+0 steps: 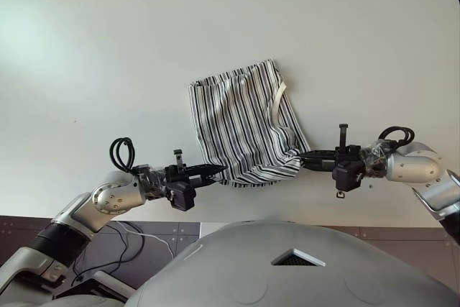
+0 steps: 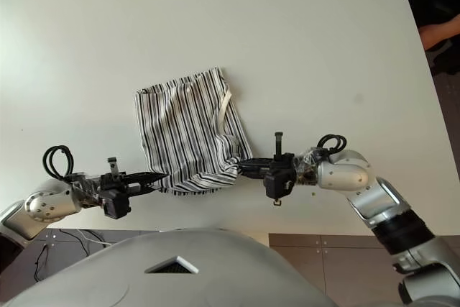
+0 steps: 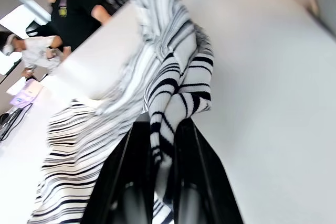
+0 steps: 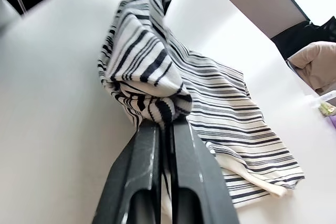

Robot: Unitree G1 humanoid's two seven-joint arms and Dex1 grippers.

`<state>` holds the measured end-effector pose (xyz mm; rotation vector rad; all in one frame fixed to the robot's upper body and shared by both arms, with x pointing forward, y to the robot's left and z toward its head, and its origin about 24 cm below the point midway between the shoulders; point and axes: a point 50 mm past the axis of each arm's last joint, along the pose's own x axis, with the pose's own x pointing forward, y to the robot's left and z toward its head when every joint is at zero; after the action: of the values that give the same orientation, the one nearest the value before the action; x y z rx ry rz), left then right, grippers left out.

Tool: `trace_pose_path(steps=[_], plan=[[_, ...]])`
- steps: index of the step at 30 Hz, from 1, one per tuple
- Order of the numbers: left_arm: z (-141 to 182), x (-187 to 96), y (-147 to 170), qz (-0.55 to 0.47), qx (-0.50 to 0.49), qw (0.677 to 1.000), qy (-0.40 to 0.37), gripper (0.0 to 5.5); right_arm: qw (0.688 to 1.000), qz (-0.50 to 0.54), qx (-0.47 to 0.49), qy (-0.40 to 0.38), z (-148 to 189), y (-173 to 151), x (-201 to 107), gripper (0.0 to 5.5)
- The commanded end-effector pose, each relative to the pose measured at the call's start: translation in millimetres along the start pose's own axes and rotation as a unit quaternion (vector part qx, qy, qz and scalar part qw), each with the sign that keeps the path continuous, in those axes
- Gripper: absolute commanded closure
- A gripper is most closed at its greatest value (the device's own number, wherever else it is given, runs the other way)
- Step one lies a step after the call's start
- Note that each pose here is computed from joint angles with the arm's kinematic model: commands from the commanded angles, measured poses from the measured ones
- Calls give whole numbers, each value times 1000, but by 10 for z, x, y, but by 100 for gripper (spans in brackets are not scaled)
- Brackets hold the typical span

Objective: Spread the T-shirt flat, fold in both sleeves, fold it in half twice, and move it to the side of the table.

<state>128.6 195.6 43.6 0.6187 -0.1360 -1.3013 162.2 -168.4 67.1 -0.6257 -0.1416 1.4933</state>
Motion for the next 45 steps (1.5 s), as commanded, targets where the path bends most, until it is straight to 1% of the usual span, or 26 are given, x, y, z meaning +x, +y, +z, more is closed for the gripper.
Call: trace_pose_path(steps=[1,3,5,8,10,13,15,19,21,23,25,27,28,34,35,38,39,40,43,44,45], plan=[[-106,-9,297,85,-43,995,23,529,998,-60,31,-14,15,-292,53,540],[-195,6,430,124,-53,990,43,529,994,-94,47,-7,-57,-424,97,540],[-309,13,496,152,-67,983,73,529,990,-125,70,-13,-110,-567,178,540],[-487,22,539,191,-85,970,121,529,973,-206,97,-22,-196,-907,404,540],[-581,49,654,230,-82,959,144,529,962,-249,107,0,-300,-1063,558,540],[-675,127,778,250,-64,952,166,529,950,-290,99,62,-494,-1173,642,540],[-729,229,863,253,-38,951,176,529,941,-311,96,96,-612,-1244,704,540],[-754,387,1034,259,10,949,182,529,932,-320,92,140,-788,-1277,764,540],[-722,417,1118,268,33,946,177,529,931,-323,90,143,-823,-1276,777,540],[-639,414,1242,280,73,942,171,529,930,-334,82,130,-796,-1307,746,486],[-635,445,1357,277,107,937,183,529,929,-338,74,130,-791,-1318,724,448],[-679,504,1401,264,110,939,191,529,927,-341,70,138,-810,-1323,712,418],[-699,542,1419,258,108,941,191,491,926,-343,69,142,-819,-1326,706,397],[-875,804,1526,257,79,940,208,415,912,-379,63,144,-812,-1413,611,307],[-896,842,1531,258,79,940,211,396,911,-383,58,140,-786,-1430,602,285],[-930,963,1547,251,83,940,216,346,913,-391,26,115,-622,-1498,610,227],[-929,1004,1572,252,84,939,217,336,913,-395,13,100,-537,-1524,621,216],[-920,1039,1611,259,87,937,219,319,919,-386,-1,82,-442,-1517,656,196],[-929,1049,1711,290,87,923,236,273,940,-335,-25,54,-295,-1426,815,192],[-945,1005,1759,319,83,911,248,251,946,-316,-29,60,-311,-1396,887,192],[-961,950,1804,350,75,898,257,240,952,-297,-31,63,-328,-1367,962,192]])
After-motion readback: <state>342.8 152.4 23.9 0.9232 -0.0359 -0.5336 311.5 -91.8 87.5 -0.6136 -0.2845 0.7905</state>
